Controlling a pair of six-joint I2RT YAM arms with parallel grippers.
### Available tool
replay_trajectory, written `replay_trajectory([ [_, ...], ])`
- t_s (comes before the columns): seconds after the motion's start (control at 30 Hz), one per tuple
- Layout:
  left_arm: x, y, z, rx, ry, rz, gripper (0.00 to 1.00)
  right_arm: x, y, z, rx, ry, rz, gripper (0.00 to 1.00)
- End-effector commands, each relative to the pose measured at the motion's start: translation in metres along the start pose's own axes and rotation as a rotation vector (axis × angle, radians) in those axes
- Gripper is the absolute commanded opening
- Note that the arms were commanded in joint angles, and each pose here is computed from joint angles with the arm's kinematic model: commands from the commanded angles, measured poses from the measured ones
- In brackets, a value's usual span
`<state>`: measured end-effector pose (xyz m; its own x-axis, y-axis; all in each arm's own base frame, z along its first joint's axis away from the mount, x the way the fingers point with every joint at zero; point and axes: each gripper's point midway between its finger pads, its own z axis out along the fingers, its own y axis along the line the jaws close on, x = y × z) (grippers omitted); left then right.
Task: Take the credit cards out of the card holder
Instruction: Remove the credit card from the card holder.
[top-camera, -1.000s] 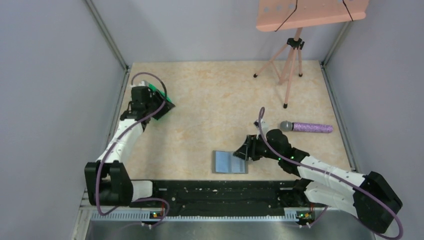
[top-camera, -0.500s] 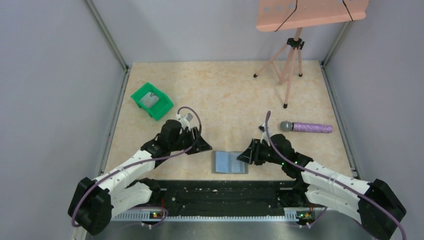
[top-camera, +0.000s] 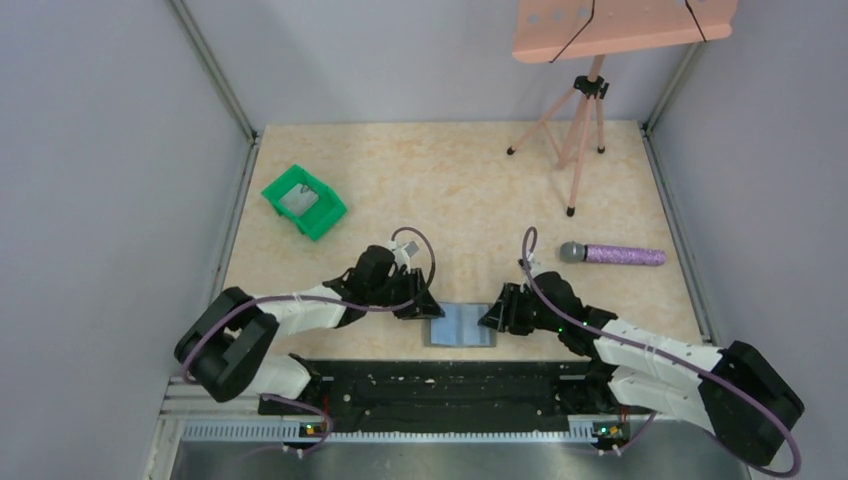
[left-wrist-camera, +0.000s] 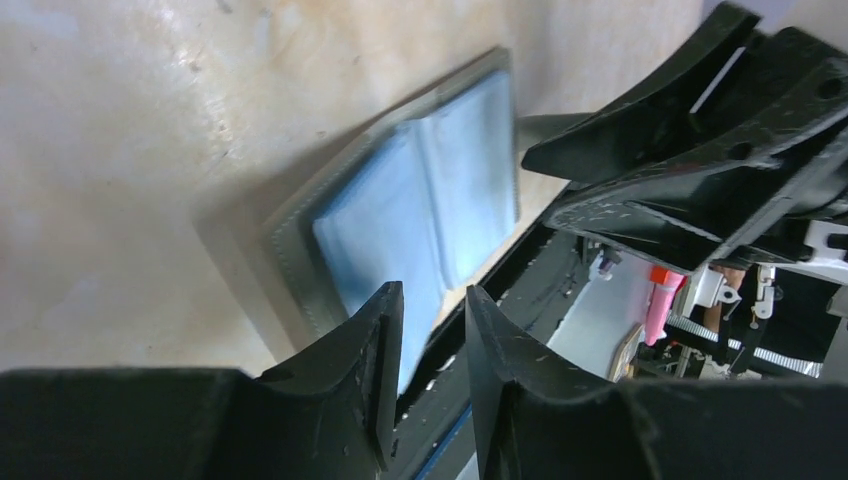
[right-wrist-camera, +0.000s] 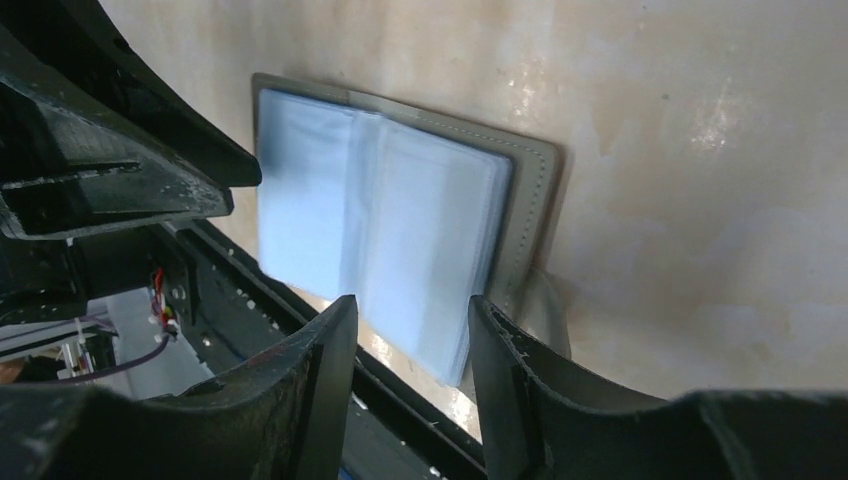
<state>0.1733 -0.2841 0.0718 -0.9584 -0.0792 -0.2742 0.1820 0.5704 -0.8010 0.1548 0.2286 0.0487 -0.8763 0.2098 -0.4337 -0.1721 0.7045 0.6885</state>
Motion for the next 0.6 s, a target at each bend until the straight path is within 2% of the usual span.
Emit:
replay_trajectory([
  [0.0, 0.009, 0.009, 0.014, 0.019, 0.021, 0.024, 0.34, 0.001, -0.007, 0.007, 0.015, -0.001, 0.014, 0.45],
  [0.27, 0.030, 0.033, 0.026, -0.030, 0.066, -0.012, 0.32, 0.008, -0.007, 0.014, -0.007, 0.035, 0.004, 0.40],
  [0.47, 0.035, 0.034, 0.029, -0.026, 0.067, -0.025, 0.31, 0.005, 0.002, 0.012, -0.041, 0.029, -0.003, 0.27],
  [0.57, 0.035, 0.032, 0.027, -0.024, 0.063, -0.022, 0.31, 0.001, 0.004, 0.008, -0.037, 0.017, -0.007, 0.26],
])
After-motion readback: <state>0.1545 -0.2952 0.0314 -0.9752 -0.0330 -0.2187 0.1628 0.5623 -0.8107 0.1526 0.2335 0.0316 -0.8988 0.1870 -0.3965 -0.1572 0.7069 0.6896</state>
